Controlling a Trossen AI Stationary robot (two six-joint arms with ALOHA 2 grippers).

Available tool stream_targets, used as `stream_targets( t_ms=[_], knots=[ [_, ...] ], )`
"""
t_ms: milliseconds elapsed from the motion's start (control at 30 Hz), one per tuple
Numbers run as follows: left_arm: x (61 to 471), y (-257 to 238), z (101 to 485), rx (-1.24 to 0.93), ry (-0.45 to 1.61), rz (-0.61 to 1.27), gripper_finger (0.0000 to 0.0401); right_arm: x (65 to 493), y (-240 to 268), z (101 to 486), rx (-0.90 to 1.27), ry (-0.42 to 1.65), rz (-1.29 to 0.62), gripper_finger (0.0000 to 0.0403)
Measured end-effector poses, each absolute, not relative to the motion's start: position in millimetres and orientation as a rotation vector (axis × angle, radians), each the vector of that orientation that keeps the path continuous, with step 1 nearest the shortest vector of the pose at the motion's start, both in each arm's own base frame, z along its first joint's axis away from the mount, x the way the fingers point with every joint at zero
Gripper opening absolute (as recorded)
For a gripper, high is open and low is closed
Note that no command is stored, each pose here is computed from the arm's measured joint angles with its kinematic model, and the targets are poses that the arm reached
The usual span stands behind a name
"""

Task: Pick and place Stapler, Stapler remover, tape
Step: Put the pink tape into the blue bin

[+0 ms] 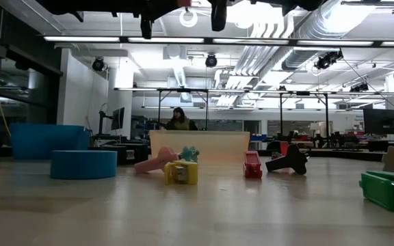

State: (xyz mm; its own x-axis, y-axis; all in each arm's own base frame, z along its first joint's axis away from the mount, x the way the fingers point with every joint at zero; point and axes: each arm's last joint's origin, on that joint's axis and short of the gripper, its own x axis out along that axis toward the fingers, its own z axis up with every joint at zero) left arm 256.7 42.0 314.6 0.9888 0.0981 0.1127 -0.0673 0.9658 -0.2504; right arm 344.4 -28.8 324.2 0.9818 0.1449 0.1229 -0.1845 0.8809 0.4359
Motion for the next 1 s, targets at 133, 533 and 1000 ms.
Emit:
stream_targets(
  t_ms=[133,533,1000],
  knots=[
    [255.8,43.0,310.9,-0.256,-0.083,0.124,0.0031,343.5,-30.2,322.0,0.479,-0.05,0.186,0.0123],
    [216.7,71.8,297.2,-0.328,0.185,0.47,0.003,317.6,-43.4,327.5,0.511,0.129,0.108,0.0168],
    [146.2,109.6,244.4,-0.685,0.715,1.128,0.003,309.1,-51.8,326.0,0.505,0.174,-0.016,0.0167]
  ],
)
